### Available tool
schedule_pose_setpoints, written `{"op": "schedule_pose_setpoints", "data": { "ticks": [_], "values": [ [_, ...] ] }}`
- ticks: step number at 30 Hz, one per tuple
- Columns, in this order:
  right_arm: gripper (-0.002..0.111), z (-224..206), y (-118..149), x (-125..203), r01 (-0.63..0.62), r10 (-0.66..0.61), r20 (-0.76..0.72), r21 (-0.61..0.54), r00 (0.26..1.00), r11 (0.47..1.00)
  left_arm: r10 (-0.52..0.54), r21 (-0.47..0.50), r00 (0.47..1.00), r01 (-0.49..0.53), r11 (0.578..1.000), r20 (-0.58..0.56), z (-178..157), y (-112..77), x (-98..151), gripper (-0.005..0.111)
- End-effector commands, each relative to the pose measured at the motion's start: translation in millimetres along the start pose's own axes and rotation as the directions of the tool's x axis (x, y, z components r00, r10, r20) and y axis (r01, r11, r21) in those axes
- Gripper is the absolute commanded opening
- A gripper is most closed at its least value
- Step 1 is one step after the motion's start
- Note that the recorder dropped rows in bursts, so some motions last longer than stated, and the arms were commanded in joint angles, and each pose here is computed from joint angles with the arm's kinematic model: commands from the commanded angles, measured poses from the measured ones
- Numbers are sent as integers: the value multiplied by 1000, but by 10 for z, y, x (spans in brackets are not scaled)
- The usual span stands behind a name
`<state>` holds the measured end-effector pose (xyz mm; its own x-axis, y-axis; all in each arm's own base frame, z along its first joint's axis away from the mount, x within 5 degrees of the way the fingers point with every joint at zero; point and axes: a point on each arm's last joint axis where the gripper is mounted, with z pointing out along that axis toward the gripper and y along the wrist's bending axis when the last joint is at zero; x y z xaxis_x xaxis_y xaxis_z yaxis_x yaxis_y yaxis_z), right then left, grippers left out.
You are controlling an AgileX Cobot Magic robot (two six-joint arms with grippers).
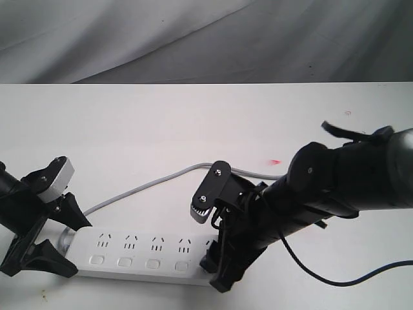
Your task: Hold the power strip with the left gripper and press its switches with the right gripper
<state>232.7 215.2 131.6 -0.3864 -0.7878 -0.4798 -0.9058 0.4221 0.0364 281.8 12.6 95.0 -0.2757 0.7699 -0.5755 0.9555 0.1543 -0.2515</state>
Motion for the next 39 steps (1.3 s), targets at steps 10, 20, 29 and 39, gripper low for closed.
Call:
{"op": "schedule_pose_setpoints", "data": {
  "ticks": [10, 20, 29, 39],
  "values": [
    [64, -403, -15, -178, 49, -64, 135, 112, 989, 992, 11, 6, 996, -10, 1000, -92, 65, -14, 114, 64],
    [62, -640, -11, -267, 30, -68, 221, 172, 973, 985, 11, 6, 996, -10, 1000, -92, 65, -14, 114, 64],
    [56, -1761, 192, -408, 19, -210, 504, 357, 837, 934, 11, 6, 996, -10, 1000, -92, 65, -14, 114, 64],
    [0, -2857, 588, -141, -63, -339, 719, 469, 606, 881, 11, 6, 996, -10, 1000, -92, 65, -14, 114, 64]
  ]
}}
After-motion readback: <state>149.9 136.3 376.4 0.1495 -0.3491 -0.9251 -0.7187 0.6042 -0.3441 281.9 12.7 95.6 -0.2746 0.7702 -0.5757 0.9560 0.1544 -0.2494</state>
